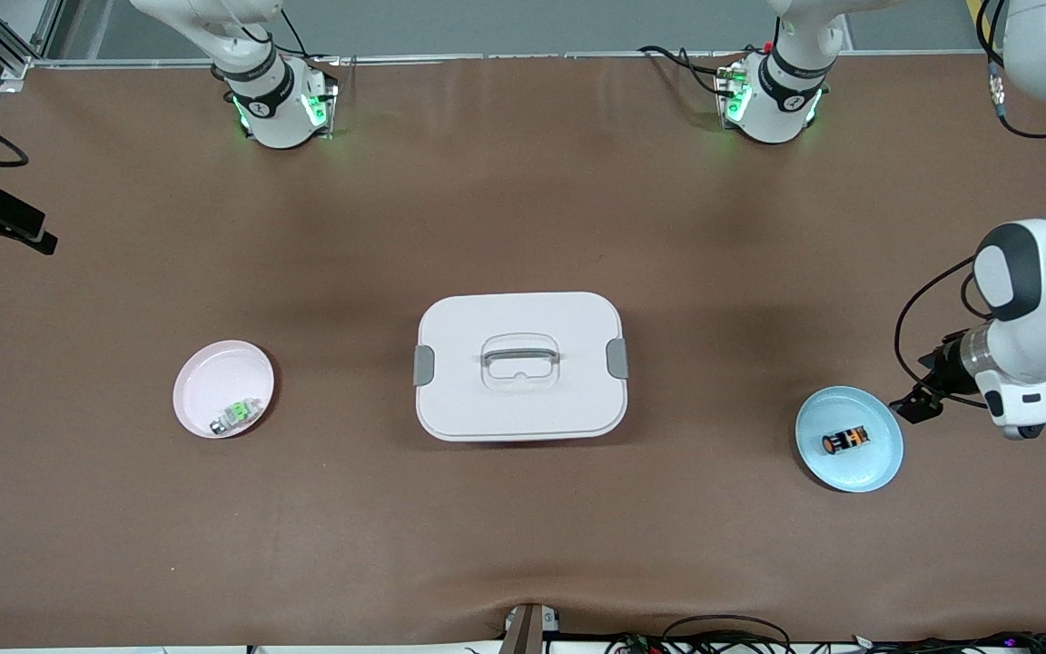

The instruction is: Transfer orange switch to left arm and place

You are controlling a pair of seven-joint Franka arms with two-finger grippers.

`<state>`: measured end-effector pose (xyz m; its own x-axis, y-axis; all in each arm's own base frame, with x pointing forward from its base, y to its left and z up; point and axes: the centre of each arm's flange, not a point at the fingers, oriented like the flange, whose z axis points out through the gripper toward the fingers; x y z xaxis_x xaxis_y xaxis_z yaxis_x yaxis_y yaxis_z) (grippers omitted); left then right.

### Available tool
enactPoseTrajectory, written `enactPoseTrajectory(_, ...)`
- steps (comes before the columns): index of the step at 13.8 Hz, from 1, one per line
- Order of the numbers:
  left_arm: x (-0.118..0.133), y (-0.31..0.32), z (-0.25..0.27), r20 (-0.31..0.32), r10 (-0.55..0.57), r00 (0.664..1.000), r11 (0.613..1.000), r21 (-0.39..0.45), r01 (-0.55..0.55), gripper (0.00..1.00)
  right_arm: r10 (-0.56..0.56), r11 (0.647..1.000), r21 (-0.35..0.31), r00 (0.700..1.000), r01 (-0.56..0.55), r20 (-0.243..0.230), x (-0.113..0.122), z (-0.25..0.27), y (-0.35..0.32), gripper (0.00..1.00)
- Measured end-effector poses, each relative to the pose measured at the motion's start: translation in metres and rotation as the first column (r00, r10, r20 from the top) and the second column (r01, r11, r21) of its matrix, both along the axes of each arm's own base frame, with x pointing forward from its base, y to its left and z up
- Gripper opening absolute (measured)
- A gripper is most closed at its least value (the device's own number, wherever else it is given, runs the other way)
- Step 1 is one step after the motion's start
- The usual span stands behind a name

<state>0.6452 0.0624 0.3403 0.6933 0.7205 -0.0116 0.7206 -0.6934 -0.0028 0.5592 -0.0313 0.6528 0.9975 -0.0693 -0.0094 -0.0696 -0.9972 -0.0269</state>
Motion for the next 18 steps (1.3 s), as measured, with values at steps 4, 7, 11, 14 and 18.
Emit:
enactPoseTrajectory(4,-0.007,-0.001,0.03,0.036,-0.229,0.973,0.974,0.012,0.228,1.0,0.0,1.0,0.0,1.0,0.0,0.0,0.0,0.0,0.0,1.0)
enactPoseTrajectory(7,-0.016,-0.003,0.052,0.054,-0.429,0.902,0.903,0.032,0.427,1.0,0.001,1.0,0.0,1.0,-0.001,0.0,0.0,0.0,0.001,1.0)
enactPoseTrajectory(11,-0.03,-0.02,0.11,0.08,-0.548,0.833,0.836,0.064,0.545,1.0,0.006,1.0,0.0,1.0,-0.006,0.0,0.0,0.0,0.003,1.0)
enactPoseTrajectory(14,-0.043,-0.054,0.162,0.092,-0.593,0.8,0.805,0.077,0.588,1.0,0.006,1.0,0.0,1.0,-0.006,0.0,0.0,0.0,0.003,1.0)
enactPoseTrajectory(18,-0.069,-0.083,0.224,0.102,-0.629,0.77,0.777,0.089,0.623,1.0,0.012,1.0,-0.004,1.0,-0.012,0.0,0.0,0.0,0.008,1.0)
